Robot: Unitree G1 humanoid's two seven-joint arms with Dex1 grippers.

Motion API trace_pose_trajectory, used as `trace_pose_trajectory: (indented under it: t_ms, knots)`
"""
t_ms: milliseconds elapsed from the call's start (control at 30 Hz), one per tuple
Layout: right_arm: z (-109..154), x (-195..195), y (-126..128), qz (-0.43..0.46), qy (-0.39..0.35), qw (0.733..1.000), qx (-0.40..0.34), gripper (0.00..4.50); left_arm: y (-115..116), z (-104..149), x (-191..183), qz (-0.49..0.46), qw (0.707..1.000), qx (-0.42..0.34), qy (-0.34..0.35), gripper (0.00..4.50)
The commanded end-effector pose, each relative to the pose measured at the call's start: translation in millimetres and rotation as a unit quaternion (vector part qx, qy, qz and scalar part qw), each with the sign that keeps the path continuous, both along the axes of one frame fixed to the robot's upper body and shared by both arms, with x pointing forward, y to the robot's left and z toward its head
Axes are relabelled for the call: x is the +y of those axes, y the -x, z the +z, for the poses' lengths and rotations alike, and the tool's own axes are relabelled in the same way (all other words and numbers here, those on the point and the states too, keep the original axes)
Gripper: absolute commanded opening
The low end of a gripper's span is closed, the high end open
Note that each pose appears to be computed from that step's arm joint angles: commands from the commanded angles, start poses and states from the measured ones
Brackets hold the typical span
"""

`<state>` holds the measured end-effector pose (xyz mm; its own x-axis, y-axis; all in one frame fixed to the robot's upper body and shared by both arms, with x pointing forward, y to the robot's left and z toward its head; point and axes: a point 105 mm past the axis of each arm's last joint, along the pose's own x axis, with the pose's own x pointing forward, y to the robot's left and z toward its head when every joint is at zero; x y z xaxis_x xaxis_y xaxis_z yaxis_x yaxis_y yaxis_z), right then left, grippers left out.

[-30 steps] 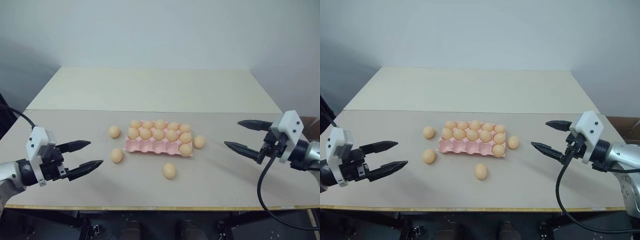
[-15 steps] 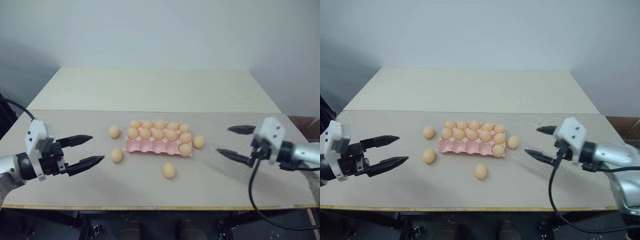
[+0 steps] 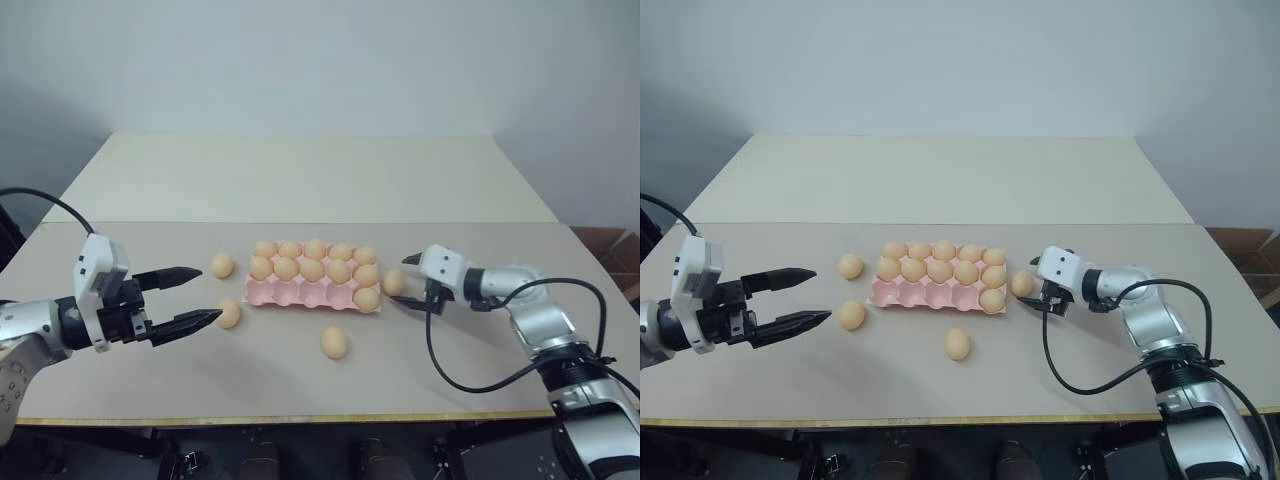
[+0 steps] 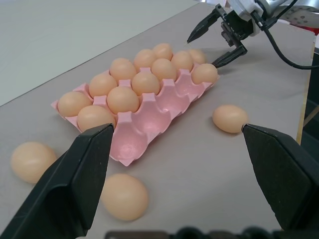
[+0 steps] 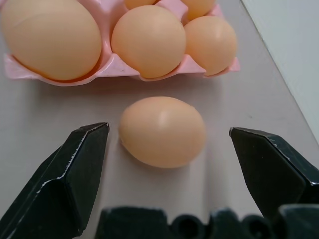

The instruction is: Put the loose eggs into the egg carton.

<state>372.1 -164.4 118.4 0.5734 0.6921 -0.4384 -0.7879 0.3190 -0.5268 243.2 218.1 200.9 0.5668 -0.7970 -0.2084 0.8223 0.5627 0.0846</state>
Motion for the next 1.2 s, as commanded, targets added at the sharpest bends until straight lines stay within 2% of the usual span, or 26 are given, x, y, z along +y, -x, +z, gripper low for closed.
trace_pose_trajectory:
  t_ms: [33, 133, 233, 267, 400, 500, 633, 733, 800, 900, 1133, 1200]
  knots:
    - [7.6, 3.2, -7.1, 0.009, -0.004, 1.0, -0.018, 4.5, 3.2, 7.3, -0.3, -0.003, 1.0, -0.019, -0.01, 4.48]
    - [5.9, 3.6, -11.0, 0.01, -0.001, 1.0, -0.021, 3.89, 3.8, 6.7, 0.9, 0.0, 1.0, -0.019, -0.012, 4.5]
    - [10.6, 1.1, -9.3, 0.013, -0.016, 0.999, -0.024, 2.83, 4.0, 6.7, 2.5, 0.004, 1.0, -0.019, -0.014, 4.5]
    - [11.7, 0.1, -8.6, 0.014, -0.017, 0.999, -0.025, 2.67, 4.1, 6.7, 2.8, 0.004, 1.0, -0.019, -0.014, 4.5]
    - [24.5, -15.1, -1.8, 0.002, -0.01, 0.999, -0.049, 2.66, 3.5, 6.7, 3.7, 0.007, 1.0, -0.021, -0.017, 4.5]
    - [46.6, -18.6, 10.3, 0.009, -0.014, 0.997, -0.08, 2.66, 2.5, 7.1, 4.8, 0.008, 1.0, -0.023, -0.017, 4.5]
    - [75.7, 12.2, 26.6, 0.045, -0.057, 0.992, -0.107, 2.66, 2.2, 6.3, 4.1, 0.004, 1.0, -0.022, -0.015, 4.5]
    - [82.7, 44.7, 36.3, 0.079, -0.079, 0.988, -0.106, 2.66, 1.3, 5.7, 2.8, -0.003, 1.0, -0.021, -0.013, 4.5]
    - [83.5, 64.5, 40.3, 0.094, -0.096, 0.986, -0.093, 2.66, 0.5, 5.9, 2.3, -0.005, 1.0, -0.021, -0.013, 4.5]
    - [71.0, 83.5, 37.5, 0.099, -0.087, 0.988, -0.075, 2.66, -1.2, 6.2, 0.9, -0.008, 1.0, -0.023, -0.013, 4.5]
    - [39.9, 98.4, 28.5, 0.075, -0.039, 0.995, -0.05, 2.66, -0.1, 5.3, 1.5, -0.009, 1.0, -0.021, -0.016, 4.5]
    - [38.7, 96.7, 24.6, 0.06, -0.032, 0.996, -0.053, 3.37, 0.1, 5.4, 1.4, -0.008, 1.0, -0.021, -0.016, 4.5]
